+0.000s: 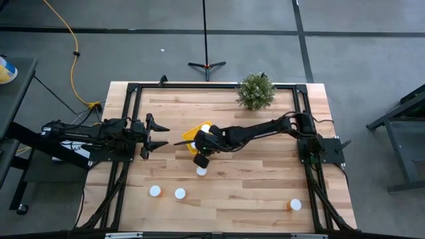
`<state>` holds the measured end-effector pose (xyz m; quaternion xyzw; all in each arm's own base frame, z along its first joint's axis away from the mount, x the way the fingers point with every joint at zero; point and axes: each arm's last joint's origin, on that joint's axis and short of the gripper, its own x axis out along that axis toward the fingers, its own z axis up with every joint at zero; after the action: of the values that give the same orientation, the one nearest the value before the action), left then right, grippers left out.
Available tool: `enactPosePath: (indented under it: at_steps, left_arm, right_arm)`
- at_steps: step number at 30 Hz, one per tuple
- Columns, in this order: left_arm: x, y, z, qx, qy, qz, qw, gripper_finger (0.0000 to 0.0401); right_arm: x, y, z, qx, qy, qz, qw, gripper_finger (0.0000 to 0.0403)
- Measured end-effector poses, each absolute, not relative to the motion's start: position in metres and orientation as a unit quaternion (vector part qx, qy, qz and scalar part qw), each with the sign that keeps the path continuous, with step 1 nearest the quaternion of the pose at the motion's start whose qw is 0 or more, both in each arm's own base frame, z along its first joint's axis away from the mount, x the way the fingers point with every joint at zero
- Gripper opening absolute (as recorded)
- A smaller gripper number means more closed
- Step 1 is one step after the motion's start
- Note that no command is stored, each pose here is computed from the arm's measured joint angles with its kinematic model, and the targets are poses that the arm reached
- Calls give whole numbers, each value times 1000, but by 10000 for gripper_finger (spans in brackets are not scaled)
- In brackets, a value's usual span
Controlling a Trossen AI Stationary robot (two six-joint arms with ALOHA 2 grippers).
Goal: Pick and place pill bottles into a basket
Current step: Adjust the yellow pill bottles in the bin
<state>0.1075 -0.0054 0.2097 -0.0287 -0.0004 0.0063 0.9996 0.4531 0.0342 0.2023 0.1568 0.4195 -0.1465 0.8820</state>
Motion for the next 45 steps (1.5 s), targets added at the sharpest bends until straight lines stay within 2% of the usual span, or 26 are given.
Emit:
enactPosePath:
  at_steps: [9, 15, 45]
  left_arm:
    - [108, -5, 210, -29, 0, 6, 1000, 289]
    - [108, -5, 210, -29, 0, 6, 1000, 289]
    - [108, -5, 210, -28, 0, 7, 1000, 289]
  right_arm:
    - [456, 39, 203, 154, 403, -151, 889, 0]
    - [455, 37, 202, 178, 391, -188, 884, 0]
    - [463, 44, 179, 136, 398, -180, 889, 0]
